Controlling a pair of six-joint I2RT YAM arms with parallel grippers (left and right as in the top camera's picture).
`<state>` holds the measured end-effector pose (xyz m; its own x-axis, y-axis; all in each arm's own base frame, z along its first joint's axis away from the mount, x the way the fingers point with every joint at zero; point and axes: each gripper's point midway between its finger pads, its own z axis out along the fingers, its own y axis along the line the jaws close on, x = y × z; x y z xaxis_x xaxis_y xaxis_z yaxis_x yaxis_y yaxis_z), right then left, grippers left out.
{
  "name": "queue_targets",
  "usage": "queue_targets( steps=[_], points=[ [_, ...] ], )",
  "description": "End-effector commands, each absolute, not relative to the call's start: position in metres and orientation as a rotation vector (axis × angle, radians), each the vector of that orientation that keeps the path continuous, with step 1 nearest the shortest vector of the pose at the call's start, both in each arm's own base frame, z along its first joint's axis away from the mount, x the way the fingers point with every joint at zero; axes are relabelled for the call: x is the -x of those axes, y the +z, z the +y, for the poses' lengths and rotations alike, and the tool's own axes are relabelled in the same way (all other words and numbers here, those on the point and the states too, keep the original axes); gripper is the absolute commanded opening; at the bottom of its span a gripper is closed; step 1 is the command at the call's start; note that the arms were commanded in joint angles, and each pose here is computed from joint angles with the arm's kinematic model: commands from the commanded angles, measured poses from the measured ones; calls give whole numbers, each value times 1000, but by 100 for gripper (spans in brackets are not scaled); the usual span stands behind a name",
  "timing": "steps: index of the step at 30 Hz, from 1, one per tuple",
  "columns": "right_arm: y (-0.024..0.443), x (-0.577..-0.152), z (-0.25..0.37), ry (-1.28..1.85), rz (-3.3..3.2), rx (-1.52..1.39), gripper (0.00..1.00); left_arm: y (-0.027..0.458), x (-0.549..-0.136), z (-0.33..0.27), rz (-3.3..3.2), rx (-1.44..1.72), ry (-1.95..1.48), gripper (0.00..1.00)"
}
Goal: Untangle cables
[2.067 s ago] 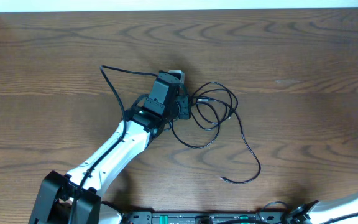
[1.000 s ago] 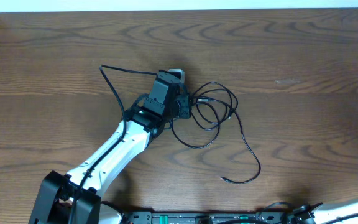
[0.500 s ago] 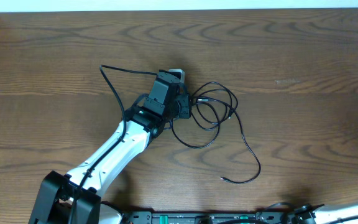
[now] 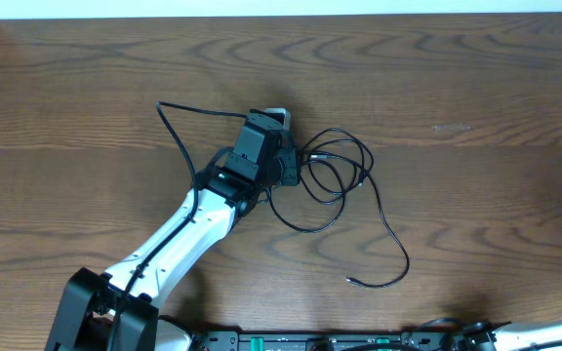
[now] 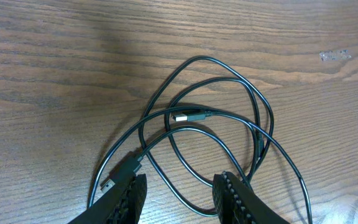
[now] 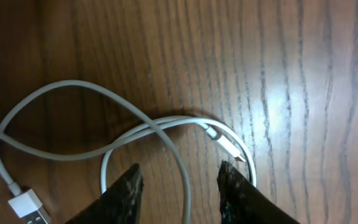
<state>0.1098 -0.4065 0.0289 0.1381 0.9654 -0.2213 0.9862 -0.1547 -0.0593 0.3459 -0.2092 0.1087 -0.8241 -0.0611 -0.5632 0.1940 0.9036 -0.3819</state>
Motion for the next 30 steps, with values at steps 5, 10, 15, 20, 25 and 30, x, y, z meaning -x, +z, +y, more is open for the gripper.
queue_targets(
  steps=[5, 10, 15, 20, 25, 30],
  points=[
    [65, -117, -409, -336, 1918, -2221, 41, 111, -345, -207, 2465, -96, -576, 40],
    [103, -115, -410, -391, 1858, -2169, 47, 111, -344, -207, 2466, -96, -576, 40],
    [136, -114, -406, -420, 1807, -2121, 53, 111, -344, -207, 2466, -96, -576, 40],
    [163, -113, -401, -436, 1767, -2075, 65, 109, -342, -206, 2477, -105, -568, 40],
    [170, -121, -399, -402, 1775, -2030, 71, 106, -340, -205, 2492, -118, -556, 40],
    [171, -130, -401, -413, 1801, -1987, 87, 106, -340, -205, 2491, -118, -556, 40]
  ],
)
